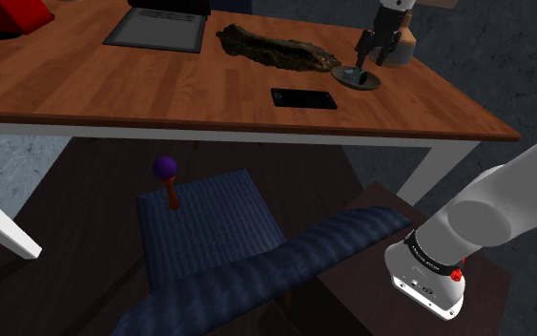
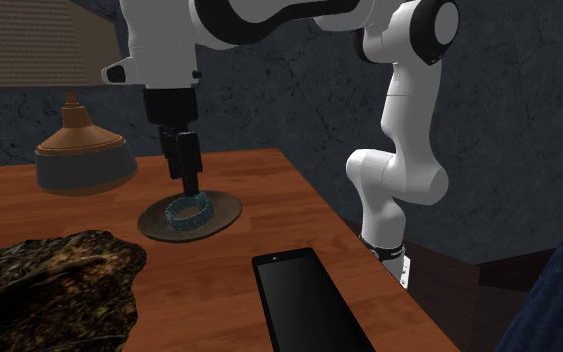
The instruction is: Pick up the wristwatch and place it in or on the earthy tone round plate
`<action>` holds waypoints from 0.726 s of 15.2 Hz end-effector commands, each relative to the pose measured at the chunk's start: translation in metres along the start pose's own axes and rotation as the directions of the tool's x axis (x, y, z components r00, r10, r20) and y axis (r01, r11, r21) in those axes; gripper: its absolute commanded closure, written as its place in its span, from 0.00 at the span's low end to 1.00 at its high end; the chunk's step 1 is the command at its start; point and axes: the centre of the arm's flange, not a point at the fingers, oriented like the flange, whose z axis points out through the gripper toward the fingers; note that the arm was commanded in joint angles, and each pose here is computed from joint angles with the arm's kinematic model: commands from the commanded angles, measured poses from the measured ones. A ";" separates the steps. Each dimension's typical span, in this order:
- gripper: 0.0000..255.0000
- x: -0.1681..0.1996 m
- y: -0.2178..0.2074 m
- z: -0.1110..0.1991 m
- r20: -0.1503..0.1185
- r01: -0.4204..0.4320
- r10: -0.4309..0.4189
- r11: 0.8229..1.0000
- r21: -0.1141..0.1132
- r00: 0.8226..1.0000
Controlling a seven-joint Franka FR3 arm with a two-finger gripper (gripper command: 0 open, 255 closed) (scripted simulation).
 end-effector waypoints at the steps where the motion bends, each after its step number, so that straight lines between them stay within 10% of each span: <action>1: 0.00 0.001 0.001 -0.019 0.001 0.000 0.000 1.000 0.000 1.000; 11: 0.00 0.001 0.001 -0.043 0.000 0.000 0.000 1.000 0.000 1.000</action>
